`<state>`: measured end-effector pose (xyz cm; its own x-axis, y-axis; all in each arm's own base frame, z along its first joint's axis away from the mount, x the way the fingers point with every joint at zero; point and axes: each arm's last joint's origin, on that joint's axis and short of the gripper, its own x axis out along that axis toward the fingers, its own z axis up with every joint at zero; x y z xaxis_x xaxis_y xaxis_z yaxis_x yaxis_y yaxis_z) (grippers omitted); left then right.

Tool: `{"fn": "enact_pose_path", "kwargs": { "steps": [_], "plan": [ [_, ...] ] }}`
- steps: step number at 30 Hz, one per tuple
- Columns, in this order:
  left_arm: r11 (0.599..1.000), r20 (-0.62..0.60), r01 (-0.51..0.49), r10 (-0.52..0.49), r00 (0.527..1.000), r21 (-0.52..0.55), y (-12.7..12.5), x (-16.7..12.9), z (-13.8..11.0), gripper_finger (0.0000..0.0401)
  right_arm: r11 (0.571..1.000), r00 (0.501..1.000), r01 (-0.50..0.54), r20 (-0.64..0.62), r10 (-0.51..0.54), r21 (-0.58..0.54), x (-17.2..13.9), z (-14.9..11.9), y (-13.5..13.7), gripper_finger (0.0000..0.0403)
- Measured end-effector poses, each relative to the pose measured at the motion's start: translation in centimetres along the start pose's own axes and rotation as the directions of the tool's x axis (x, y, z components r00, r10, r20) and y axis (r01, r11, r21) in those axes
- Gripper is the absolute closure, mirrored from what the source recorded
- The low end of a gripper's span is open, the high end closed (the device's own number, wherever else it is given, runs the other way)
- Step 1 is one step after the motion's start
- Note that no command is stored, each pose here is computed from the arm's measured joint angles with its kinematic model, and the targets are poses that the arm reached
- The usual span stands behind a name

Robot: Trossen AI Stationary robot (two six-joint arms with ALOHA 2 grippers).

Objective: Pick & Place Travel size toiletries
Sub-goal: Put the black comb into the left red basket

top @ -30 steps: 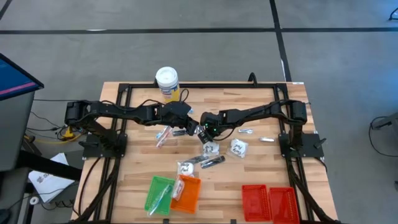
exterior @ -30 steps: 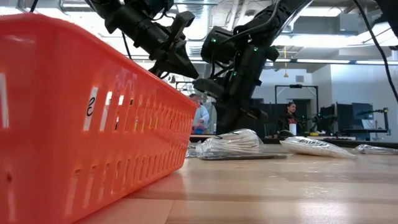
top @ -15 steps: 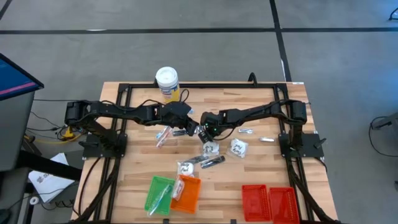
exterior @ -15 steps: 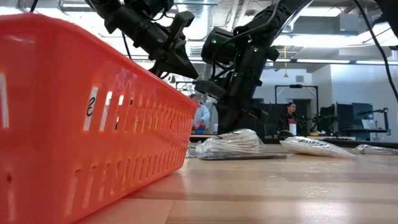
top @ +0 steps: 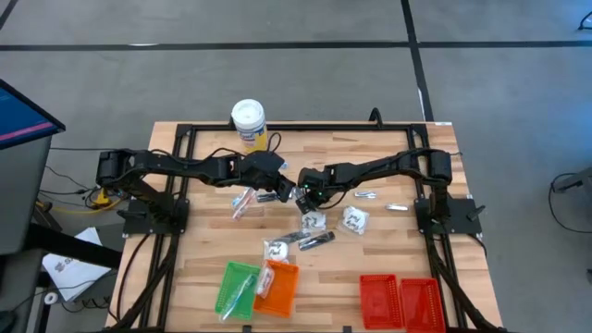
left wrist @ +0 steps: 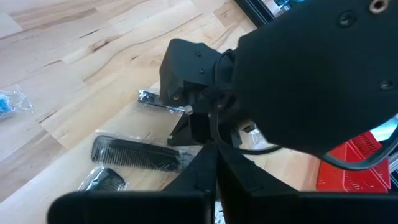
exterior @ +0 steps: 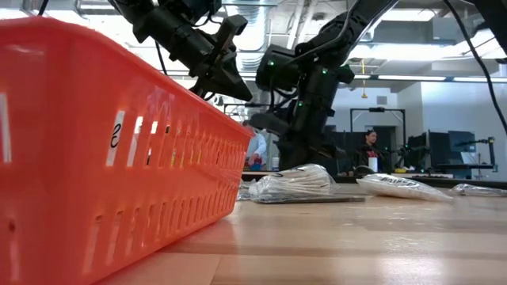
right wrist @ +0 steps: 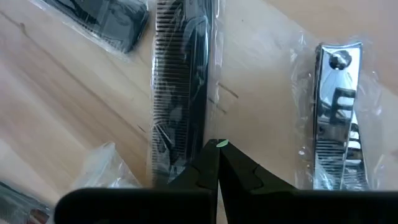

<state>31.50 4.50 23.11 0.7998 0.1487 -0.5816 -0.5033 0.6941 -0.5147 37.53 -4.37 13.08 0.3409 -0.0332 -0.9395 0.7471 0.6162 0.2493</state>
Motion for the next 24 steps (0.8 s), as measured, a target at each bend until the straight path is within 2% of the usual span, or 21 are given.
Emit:
{"fn": "enact_pose_path", "kwargs": {
  "steps": [24],
  "plan": [
    [1.000,-0.007,-0.003,0.003,1.000,-0.001,-0.02,0.00,-0.11,0.0399,1.000,1.000,0.002,-0.016,-0.002,0.012,-0.02,-0.21,0.02,0.0403]
  ]
}}
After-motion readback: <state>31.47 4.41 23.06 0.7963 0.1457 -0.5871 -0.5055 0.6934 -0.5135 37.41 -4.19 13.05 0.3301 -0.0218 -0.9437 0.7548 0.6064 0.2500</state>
